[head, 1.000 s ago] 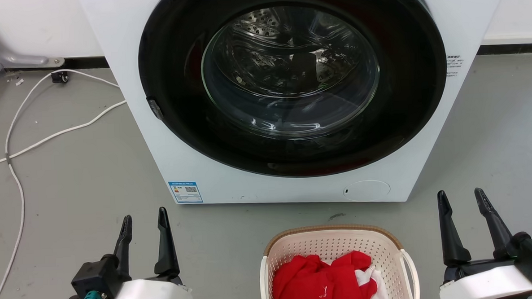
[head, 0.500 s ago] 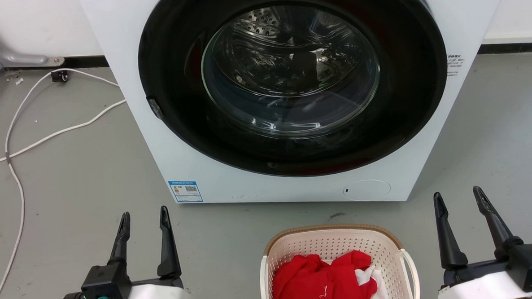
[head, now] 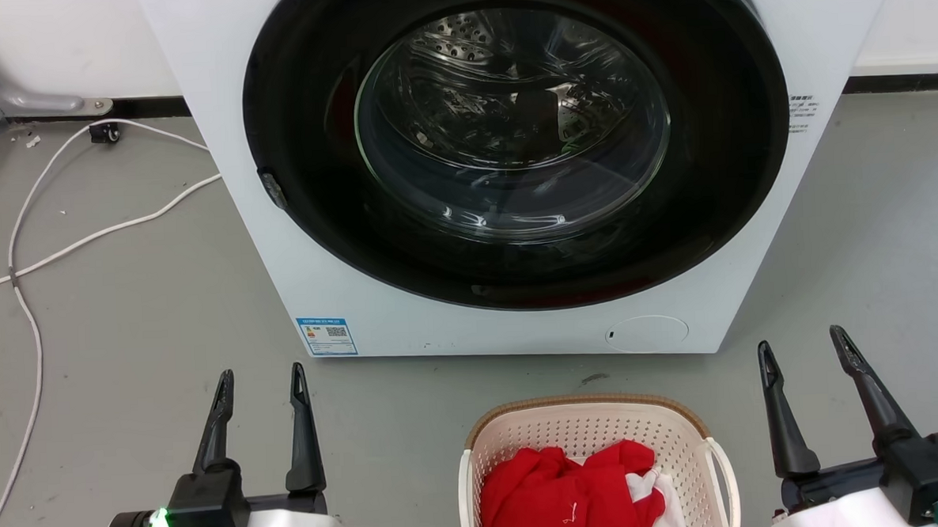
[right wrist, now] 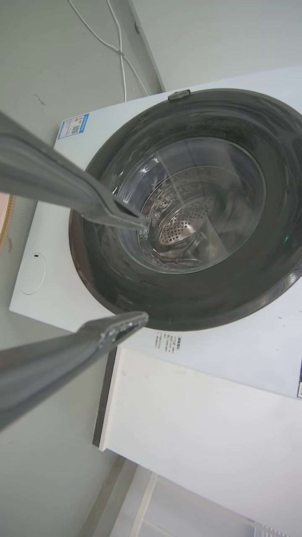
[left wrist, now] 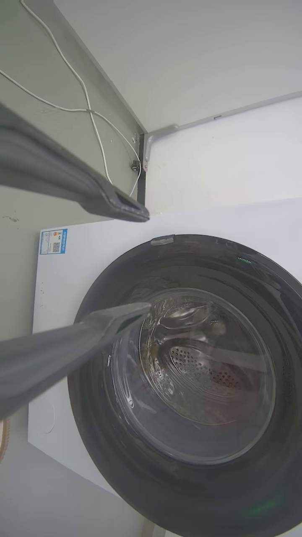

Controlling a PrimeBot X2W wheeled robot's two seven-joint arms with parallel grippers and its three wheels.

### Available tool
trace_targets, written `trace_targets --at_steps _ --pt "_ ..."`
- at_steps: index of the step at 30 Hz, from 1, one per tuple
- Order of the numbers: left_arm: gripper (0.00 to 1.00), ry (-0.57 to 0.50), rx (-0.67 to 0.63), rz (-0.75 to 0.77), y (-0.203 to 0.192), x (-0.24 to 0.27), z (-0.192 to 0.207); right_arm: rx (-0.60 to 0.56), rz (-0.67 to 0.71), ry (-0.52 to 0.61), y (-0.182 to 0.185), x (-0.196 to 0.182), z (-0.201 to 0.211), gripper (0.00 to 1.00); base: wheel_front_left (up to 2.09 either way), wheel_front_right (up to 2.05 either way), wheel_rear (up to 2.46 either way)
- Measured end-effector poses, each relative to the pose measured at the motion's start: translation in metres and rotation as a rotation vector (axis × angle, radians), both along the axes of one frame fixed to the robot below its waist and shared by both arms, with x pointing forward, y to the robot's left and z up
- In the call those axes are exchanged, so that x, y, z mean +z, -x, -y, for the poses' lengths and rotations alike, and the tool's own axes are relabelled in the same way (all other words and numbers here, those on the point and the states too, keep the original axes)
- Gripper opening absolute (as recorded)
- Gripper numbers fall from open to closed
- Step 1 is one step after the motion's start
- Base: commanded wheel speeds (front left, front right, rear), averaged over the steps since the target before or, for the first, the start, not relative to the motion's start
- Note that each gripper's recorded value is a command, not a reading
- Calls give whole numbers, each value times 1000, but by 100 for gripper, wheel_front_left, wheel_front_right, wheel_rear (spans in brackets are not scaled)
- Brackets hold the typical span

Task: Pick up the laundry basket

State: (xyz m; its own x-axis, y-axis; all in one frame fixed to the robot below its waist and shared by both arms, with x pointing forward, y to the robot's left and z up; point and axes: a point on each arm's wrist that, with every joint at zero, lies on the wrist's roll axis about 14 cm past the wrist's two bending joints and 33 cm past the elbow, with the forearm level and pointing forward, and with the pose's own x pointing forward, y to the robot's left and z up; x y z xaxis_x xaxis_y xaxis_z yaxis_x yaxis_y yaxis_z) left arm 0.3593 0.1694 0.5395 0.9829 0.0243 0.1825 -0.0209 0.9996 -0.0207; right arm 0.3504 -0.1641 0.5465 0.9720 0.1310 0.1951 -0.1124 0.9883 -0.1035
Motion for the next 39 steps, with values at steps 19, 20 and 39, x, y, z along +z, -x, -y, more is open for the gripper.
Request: trace_targets --at_steps 19,20,39 --pt "100 -23 5 -1 2 -2 -1 2 -1 14 2 -2 -1 100 0 0 0" --pt "100 -23 6 -2 2 -2 -1 1 -2 14 2 -2 -1 100 0 0 0" --pt "100 9 -120 -116 -35 -40 34 -53 -166 47 -18 -55 18 100 0 0 0"
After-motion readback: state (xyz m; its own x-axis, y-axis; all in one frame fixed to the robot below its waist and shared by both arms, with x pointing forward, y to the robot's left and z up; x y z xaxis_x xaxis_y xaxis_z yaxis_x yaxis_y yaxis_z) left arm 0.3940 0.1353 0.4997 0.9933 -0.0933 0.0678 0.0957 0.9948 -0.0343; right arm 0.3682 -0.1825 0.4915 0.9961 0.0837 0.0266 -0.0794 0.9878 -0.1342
